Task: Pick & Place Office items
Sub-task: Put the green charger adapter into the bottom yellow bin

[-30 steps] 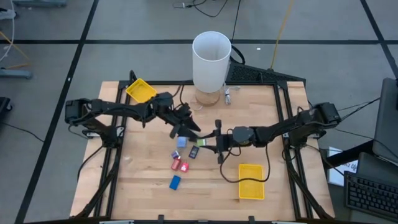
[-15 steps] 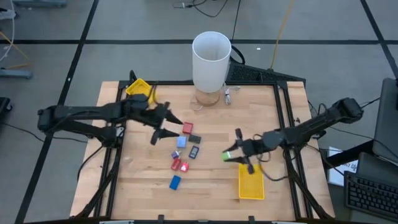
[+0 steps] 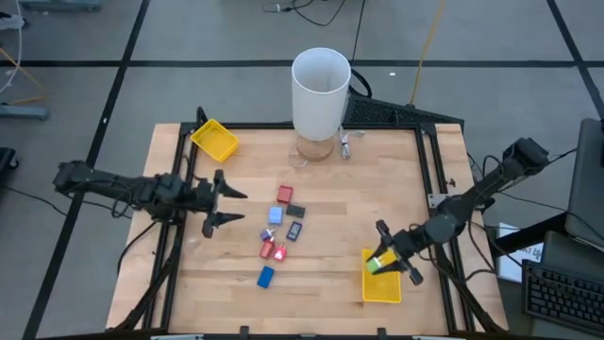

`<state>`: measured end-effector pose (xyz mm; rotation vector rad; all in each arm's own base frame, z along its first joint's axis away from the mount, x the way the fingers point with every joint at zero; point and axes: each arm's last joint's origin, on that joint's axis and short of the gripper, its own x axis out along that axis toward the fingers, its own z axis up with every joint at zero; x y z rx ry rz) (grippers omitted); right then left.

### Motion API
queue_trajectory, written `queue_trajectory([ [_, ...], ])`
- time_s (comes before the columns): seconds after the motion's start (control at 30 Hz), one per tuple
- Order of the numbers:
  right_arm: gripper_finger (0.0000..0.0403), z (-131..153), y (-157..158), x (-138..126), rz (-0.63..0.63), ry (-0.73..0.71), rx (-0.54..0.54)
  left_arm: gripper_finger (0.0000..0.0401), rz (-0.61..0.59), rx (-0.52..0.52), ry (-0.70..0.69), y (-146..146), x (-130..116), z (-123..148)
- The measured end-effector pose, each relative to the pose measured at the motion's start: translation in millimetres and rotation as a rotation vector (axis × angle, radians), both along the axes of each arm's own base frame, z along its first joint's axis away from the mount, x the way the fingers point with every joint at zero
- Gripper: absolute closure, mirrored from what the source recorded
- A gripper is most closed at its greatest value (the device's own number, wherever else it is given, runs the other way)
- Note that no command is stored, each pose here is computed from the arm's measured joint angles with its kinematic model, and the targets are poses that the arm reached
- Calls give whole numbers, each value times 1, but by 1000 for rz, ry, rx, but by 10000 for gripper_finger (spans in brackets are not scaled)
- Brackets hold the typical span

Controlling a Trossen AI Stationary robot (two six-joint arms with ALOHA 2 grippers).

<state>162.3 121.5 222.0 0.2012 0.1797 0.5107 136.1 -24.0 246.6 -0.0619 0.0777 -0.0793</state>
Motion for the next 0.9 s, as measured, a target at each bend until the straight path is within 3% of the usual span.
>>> queue_trajectory([
  [0.23, 278, -13, 19, -10, -97, 338, -91, 132, 122, -6, -60, 4, -16, -22],
  [0.43, 278, -36, 21, -11, -177, 531, -97, 132, 160, -40, -54, 6, -17, -26],
  [0.9, 230, -57, 17, -18, -230, 712, -6, 132, 159, -40, -54, 5, -17, -26],
])
